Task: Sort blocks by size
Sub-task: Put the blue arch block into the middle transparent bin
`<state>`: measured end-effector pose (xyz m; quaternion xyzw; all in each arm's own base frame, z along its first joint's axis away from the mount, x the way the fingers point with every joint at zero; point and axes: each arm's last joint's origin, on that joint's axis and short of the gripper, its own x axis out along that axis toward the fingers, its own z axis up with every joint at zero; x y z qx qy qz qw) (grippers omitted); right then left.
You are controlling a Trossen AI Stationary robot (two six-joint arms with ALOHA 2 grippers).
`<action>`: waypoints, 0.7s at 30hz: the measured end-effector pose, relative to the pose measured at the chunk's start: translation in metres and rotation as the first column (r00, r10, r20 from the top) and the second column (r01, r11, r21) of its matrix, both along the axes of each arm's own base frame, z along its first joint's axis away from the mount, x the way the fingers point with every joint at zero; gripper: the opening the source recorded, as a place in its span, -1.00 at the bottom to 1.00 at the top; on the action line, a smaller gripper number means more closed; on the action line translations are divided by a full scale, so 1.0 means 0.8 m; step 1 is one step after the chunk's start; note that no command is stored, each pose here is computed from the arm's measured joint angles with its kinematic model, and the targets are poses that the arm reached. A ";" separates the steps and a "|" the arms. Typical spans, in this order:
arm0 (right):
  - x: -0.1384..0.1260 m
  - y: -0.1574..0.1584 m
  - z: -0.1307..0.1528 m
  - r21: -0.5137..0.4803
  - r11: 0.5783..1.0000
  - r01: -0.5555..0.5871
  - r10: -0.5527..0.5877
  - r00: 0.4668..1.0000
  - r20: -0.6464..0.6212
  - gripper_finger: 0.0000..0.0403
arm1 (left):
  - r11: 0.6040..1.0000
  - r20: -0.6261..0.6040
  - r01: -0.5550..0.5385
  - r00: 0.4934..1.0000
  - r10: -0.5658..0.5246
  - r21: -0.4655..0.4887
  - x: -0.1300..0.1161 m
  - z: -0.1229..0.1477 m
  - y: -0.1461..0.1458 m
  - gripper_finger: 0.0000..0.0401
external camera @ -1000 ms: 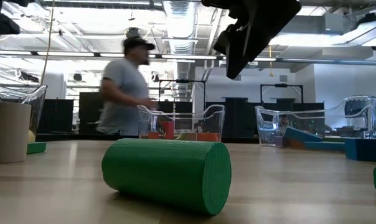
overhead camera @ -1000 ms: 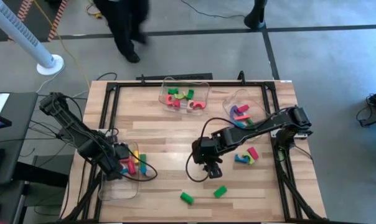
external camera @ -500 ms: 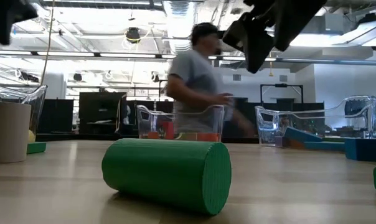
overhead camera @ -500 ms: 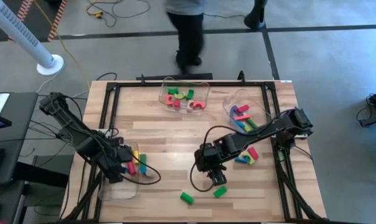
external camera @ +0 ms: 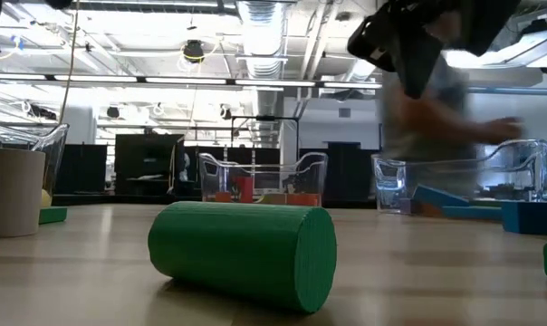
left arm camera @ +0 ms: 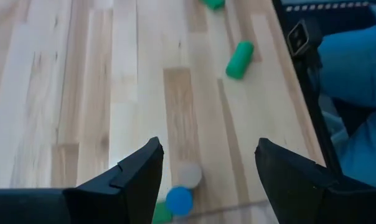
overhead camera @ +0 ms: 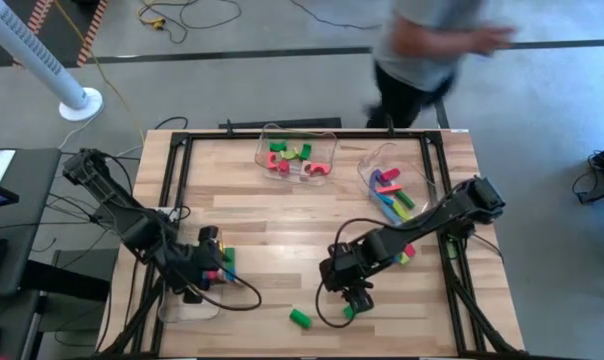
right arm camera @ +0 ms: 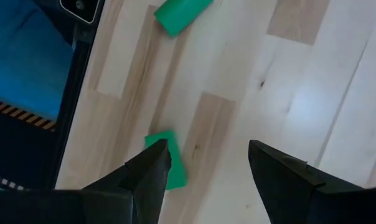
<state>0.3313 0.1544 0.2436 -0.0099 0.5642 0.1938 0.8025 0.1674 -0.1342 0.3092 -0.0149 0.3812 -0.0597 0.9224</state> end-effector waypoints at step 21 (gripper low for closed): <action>-0.027 0.044 -0.001 0.005 0.999 0.031 -0.031 0.998 -0.053 0.23 | 0.973 0.108 0.188 0.973 -0.203 0.135 0.085 -0.041 -0.041 0.22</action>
